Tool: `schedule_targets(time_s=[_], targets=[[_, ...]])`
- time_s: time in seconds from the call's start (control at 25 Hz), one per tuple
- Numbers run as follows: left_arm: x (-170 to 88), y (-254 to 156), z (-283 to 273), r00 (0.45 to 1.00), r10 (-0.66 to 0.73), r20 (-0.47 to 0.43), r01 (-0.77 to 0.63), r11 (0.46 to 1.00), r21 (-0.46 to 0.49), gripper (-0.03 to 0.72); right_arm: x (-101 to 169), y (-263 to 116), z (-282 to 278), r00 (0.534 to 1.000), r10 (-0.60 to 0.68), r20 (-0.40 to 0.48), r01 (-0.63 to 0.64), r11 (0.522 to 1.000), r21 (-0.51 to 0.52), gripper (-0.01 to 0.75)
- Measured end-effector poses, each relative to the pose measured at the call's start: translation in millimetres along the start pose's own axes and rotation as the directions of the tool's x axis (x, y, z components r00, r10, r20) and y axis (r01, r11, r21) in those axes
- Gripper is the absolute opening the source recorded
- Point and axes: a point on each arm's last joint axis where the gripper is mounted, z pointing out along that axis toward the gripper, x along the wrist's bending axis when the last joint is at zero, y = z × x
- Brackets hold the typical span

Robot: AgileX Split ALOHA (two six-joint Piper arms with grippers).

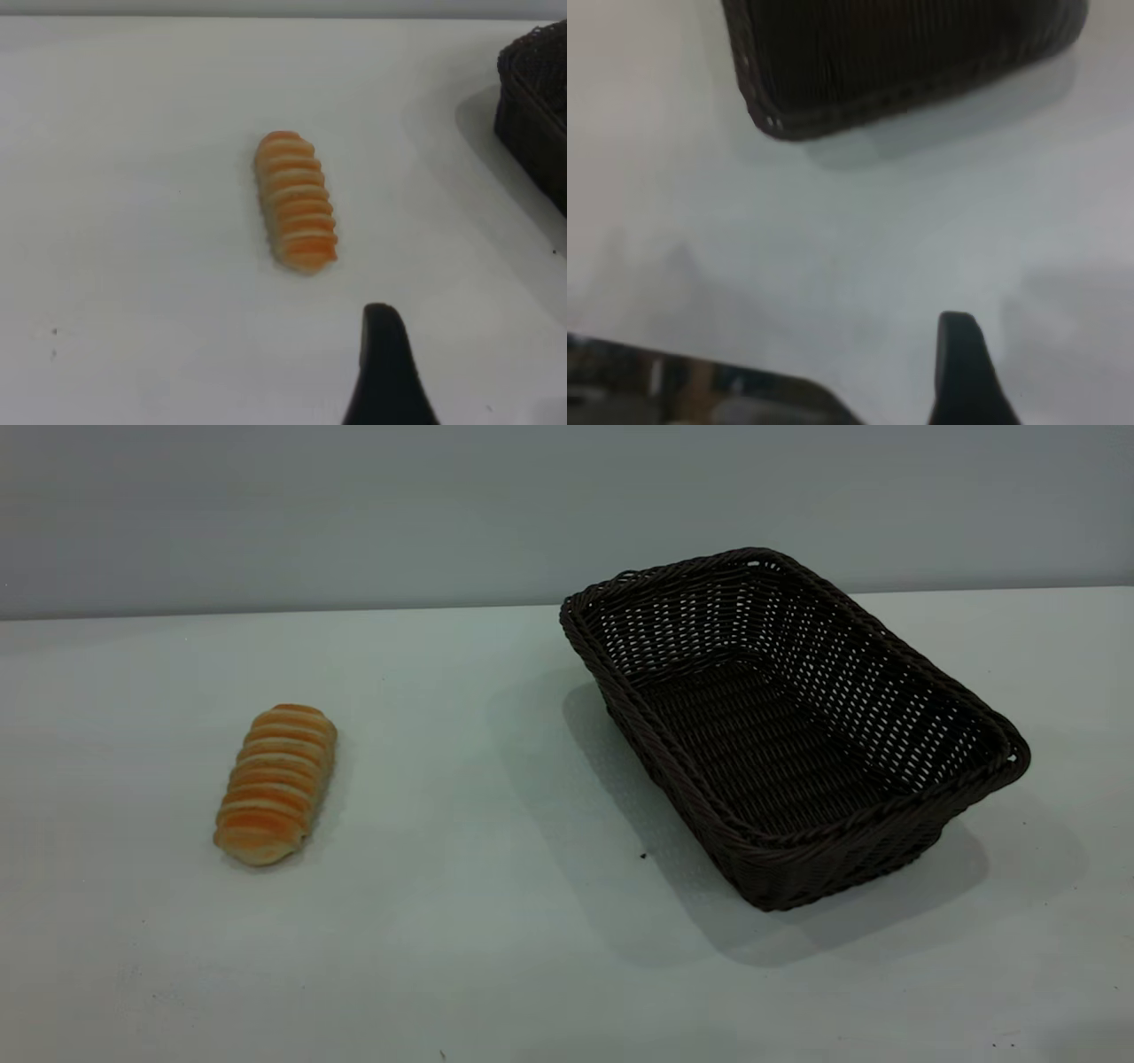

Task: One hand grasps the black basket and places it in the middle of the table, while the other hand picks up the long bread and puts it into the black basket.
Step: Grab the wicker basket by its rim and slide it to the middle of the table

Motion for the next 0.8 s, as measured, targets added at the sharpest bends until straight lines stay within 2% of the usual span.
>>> schedule_targets(time_s=[0.08, 0.32, 0.6, 0.8], targets=[[0, 9, 3, 1.0, -0.002, 0.0, 0.002, 1.0, 0.008, 0.532, -5, 5, 20, 0.997, 0.081, -0.007, -0.08, 0.996, 0.046, 0.481], [0, 14, 8, 1.0, -0.023, -0.001, 0.023, 0.998, 0.05, 0.532, -13, 20, 58, 0.937, 0.349, -0.033, -0.348, 0.937, 0.013, 0.481], [0, 13, 8, 1.0, -0.031, -0.001, 0.031, 0.998, 0.06, 0.532, -20, 26, 96, 0.85, 0.522, -0.066, -0.519, 0.853, 0.064, 0.481], [0, 13, 8, 1.0, -0.028, -0.002, 0.028, 0.998, 0.06, 0.532, -27, 38, 131, 0.785, 0.616, -0.06, -0.608, 0.786, 0.112, 0.481]])
